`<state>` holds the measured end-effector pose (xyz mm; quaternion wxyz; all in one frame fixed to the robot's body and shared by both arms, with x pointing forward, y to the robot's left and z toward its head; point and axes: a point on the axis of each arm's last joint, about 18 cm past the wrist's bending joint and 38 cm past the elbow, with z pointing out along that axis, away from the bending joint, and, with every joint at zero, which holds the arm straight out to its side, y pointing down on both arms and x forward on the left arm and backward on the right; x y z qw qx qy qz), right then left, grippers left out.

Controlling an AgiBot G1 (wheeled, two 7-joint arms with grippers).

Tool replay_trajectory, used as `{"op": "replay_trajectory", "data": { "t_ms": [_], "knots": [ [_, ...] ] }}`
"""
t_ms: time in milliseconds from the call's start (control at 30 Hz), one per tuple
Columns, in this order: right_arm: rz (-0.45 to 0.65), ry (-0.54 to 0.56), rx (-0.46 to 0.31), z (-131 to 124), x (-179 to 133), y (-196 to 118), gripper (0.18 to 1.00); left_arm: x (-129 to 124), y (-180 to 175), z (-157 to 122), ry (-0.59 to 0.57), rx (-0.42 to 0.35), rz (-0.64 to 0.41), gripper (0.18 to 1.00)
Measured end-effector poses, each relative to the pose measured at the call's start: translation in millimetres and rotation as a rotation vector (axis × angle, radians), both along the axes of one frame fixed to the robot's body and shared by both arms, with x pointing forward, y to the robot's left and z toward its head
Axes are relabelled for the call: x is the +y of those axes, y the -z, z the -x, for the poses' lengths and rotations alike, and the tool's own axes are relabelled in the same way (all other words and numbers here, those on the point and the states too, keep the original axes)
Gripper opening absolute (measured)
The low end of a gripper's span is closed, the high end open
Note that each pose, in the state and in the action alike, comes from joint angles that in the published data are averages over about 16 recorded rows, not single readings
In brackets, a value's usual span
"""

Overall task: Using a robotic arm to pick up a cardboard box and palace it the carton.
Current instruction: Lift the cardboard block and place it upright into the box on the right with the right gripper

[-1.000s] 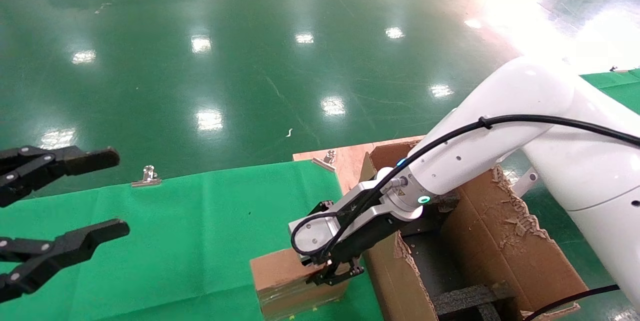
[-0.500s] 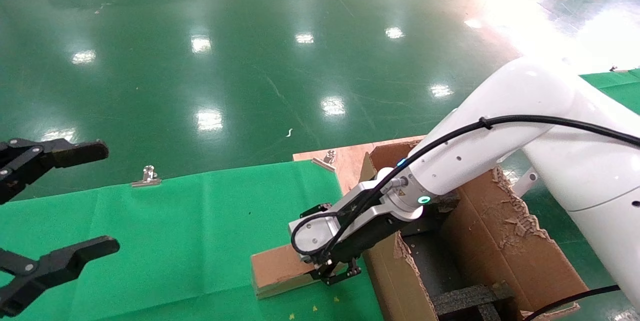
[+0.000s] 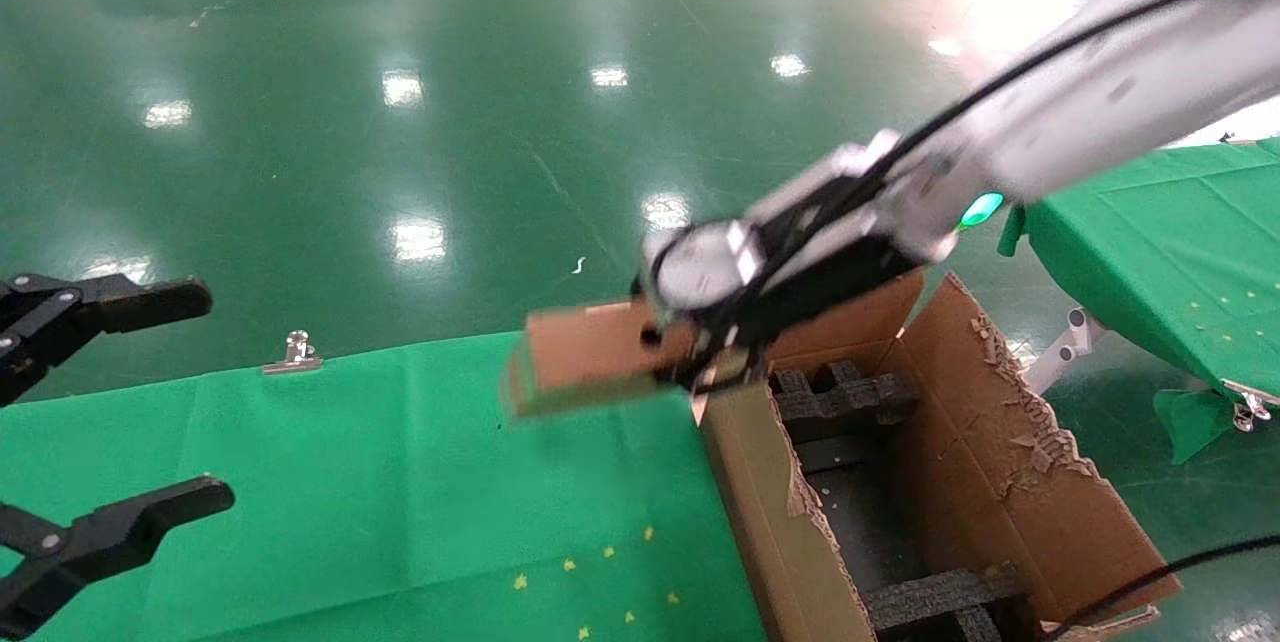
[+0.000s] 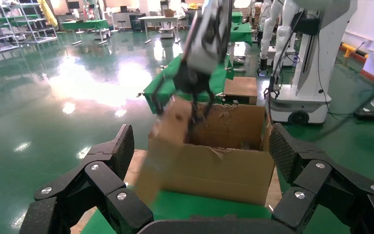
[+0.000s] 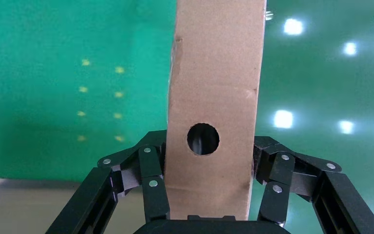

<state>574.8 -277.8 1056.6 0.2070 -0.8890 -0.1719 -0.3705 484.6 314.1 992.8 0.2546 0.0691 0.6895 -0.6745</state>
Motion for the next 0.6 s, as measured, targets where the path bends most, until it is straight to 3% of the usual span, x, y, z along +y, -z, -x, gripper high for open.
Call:
{"op": "replay_trajectory", "data": {
  "t_ms": [300,600],
  "knots": [
    [-0.032,0.022,-0.088,22,-29,-54,0.327,0,0,0,0.0,0.0,0.0,1.001],
    [-0.064,0.114,-0.093,36,-74,-64,0.323,0,0,0,0.0,0.0,0.0,1.001]
  ]
}}
